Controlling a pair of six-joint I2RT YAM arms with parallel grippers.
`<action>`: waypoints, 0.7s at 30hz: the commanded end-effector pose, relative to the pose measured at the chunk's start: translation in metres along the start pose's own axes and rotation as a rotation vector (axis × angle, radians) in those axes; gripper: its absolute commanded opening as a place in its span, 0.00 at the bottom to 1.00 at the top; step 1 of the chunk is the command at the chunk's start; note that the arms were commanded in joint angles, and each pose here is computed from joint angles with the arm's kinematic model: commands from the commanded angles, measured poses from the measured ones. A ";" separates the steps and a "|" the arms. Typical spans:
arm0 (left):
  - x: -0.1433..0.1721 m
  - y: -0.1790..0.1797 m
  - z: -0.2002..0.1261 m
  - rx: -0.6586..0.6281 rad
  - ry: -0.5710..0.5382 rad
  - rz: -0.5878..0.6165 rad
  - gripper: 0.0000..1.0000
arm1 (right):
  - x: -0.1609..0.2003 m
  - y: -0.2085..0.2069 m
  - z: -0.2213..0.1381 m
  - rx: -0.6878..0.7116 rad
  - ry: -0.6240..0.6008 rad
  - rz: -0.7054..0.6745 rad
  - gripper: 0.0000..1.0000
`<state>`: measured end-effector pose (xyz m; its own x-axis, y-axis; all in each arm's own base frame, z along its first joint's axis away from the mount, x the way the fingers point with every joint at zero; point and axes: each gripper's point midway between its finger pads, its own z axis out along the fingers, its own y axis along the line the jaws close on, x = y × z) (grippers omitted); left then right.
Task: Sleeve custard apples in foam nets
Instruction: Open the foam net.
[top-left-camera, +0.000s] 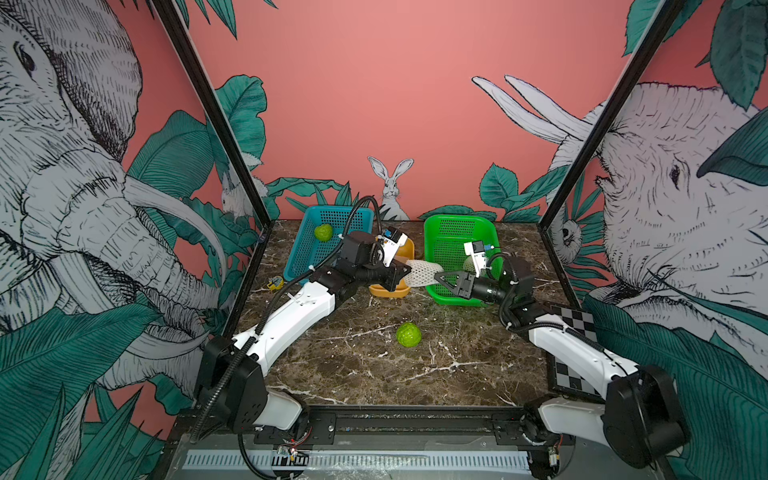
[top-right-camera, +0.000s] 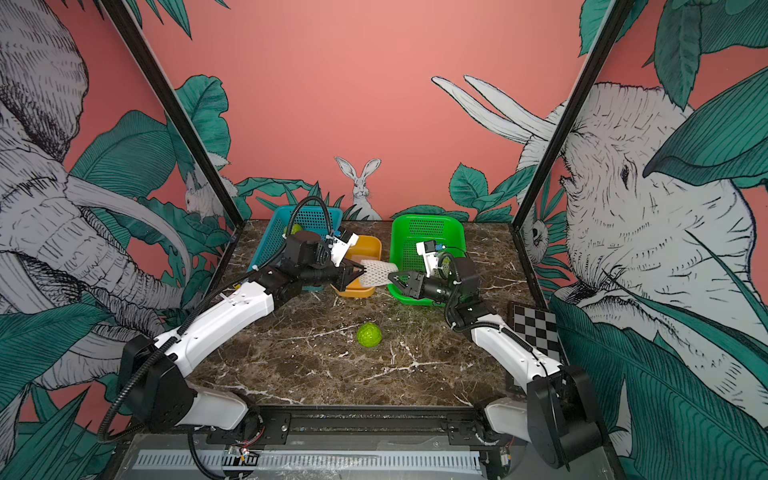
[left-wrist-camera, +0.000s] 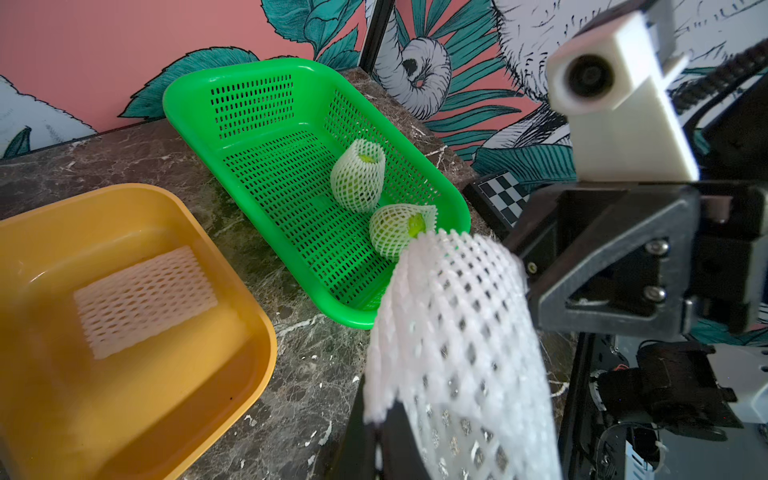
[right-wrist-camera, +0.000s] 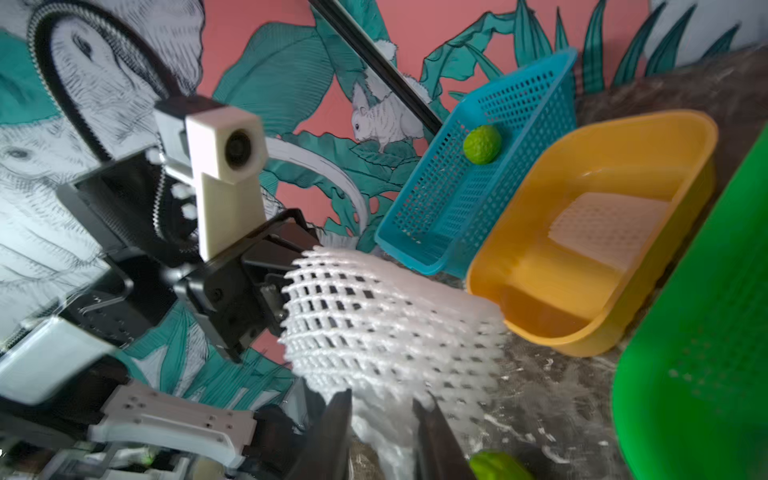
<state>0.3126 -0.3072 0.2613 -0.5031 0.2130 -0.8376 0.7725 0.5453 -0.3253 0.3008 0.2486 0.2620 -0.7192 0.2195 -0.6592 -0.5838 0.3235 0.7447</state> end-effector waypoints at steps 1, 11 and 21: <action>-0.002 0.003 -0.001 -0.019 -0.018 0.001 0.00 | -0.011 0.016 0.002 -0.081 -0.032 -0.022 0.11; 0.013 0.036 -0.011 -0.212 -0.026 -0.103 0.59 | -0.003 0.010 0.004 -0.080 0.005 0.009 0.00; 0.059 0.043 -0.026 -0.262 0.048 -0.191 0.67 | 0.042 -0.026 -0.017 0.182 0.149 0.031 0.00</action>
<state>0.3186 -0.2579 0.2196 -0.6130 0.1278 -0.7797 0.5651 0.7606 -0.3196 0.2907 0.2441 0.2338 -0.7825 0.1613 -0.6014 -0.5110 0.3856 0.7683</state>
